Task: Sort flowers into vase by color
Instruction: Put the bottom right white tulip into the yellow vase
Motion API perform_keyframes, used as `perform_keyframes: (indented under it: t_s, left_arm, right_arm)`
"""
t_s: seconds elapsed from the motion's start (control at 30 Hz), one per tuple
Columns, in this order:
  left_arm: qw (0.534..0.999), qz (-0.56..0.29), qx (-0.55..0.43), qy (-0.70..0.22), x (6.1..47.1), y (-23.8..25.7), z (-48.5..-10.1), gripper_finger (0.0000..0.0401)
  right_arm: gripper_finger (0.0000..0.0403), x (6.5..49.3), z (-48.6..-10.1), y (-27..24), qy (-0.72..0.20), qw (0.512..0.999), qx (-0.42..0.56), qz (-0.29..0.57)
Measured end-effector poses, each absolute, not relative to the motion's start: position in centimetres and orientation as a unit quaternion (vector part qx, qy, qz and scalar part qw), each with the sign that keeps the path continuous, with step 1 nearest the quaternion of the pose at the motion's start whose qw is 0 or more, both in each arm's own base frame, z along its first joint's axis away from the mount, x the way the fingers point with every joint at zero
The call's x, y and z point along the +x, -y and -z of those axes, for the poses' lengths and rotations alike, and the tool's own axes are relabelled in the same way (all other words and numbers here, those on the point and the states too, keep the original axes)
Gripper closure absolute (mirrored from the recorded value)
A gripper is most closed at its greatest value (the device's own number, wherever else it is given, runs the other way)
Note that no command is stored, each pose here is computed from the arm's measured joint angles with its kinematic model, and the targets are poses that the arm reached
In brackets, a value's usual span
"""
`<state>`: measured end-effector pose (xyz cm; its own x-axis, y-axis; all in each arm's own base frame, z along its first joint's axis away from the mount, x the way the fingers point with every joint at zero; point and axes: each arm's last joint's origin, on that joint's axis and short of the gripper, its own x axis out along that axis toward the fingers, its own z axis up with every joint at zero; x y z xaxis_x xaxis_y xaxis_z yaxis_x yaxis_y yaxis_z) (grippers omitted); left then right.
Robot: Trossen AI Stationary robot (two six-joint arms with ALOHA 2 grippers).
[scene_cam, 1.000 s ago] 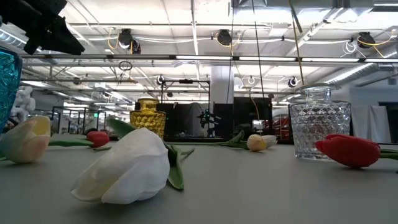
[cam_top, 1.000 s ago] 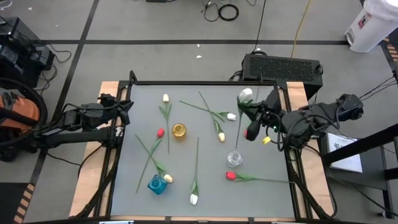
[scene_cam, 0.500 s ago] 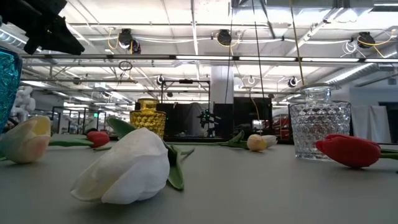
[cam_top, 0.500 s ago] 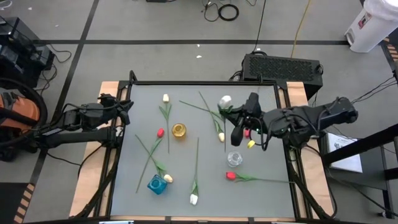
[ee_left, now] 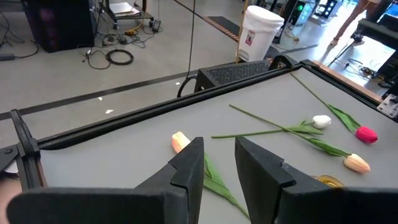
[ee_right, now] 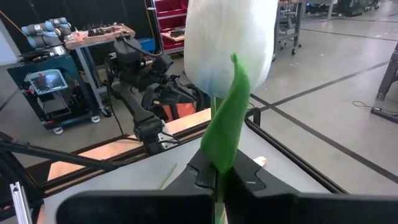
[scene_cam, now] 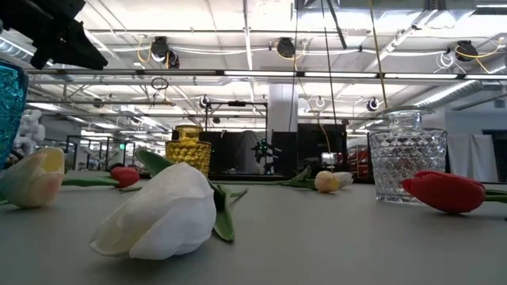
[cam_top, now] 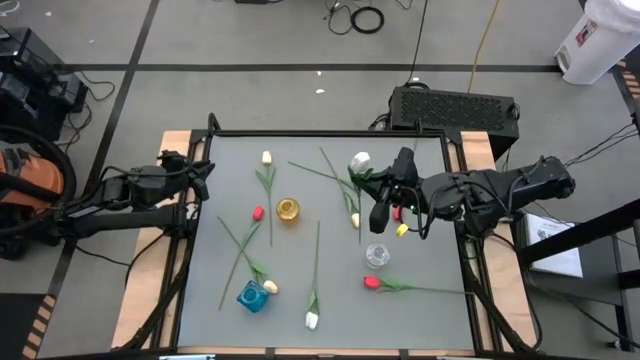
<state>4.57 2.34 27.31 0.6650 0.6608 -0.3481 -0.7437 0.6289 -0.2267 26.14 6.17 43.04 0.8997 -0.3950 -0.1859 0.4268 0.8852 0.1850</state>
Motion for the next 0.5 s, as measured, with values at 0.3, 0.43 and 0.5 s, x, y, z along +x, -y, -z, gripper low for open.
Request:
perform_keyframes:
  t_s: [0.3,0.43,0.5]
  left_arm:
    - [0.895,-0.392,-0.178,-0.116,4.57,-2.34,-27.32,0.0303]
    - [0.895,-0.392,-0.178,-0.116,4.58,-2.34,-27.32,0.0303]
    - [0.895,-0.392,-0.178,-0.116,4.59,-2.34,-27.33,0.0303]
  right_arm:
    - [0.0403,26.13,-43.04,-6.16,-0.07,0.968,0.116,0.213]
    - [0.0403,26.17,-43.04,-5.99,-0.068,0.966,0.126,0.217]
    - [0.0403,26.19,-43.04,-5.94,-0.068,0.965,0.126,0.218]
